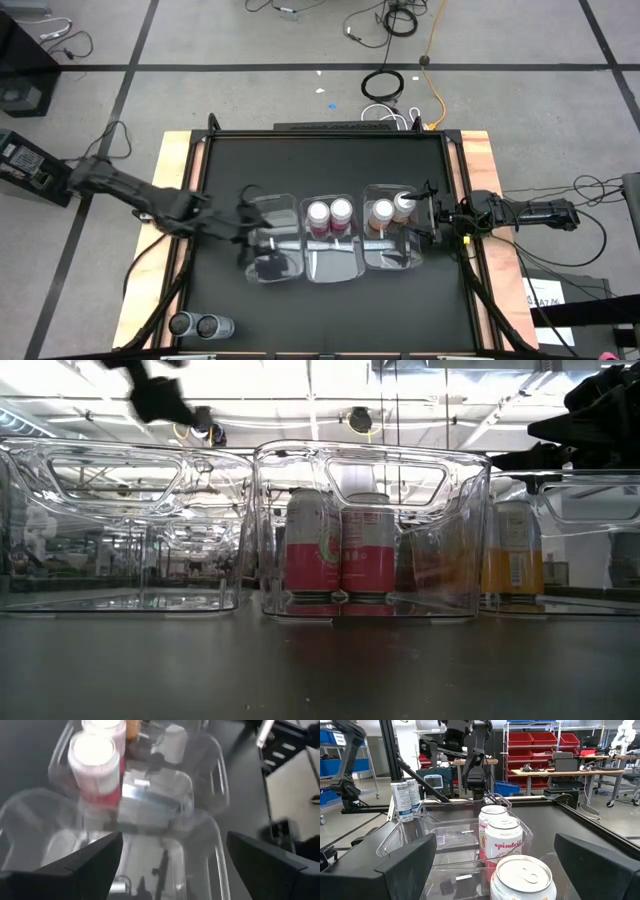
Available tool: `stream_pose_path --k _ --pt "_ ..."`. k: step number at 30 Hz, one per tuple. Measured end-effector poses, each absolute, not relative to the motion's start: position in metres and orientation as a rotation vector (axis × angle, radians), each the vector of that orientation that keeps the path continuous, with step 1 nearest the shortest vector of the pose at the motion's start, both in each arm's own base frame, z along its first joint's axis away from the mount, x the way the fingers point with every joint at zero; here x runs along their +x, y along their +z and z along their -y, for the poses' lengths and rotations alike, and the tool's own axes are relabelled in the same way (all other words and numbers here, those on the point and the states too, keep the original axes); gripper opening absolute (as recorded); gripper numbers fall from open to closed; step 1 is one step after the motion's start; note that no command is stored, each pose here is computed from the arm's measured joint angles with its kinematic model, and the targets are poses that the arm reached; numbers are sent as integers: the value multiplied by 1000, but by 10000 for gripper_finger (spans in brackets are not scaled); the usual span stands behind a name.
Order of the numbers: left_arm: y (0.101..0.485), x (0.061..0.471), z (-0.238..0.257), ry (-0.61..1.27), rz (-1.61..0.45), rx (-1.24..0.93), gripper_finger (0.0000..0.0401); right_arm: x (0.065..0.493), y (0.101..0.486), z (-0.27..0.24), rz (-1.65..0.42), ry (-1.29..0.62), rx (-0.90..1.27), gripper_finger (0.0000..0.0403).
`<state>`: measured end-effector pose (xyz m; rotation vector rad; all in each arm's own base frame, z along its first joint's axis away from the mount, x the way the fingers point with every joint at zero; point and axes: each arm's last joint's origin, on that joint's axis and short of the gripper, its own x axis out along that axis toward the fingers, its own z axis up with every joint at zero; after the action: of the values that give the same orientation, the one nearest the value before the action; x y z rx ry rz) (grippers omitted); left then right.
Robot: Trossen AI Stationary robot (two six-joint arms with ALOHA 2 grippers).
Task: Sort soda cans
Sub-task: Put the right white soda can into the left transparent bin
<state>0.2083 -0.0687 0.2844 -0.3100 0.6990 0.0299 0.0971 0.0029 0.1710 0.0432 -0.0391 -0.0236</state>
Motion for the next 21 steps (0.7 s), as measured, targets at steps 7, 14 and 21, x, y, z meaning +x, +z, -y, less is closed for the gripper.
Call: stream_pose_path --k 7,14,21 --pt "286 135 60 -2 -758 -410 367 97 171 -3 40 -24 43 398" --pt "290 98 47 68 -800 -620 367 97 171 -3 40 -24 43 398" --pt "293 100 48 69 -763 -693 367 97 171 -3 40 -24 43 398"
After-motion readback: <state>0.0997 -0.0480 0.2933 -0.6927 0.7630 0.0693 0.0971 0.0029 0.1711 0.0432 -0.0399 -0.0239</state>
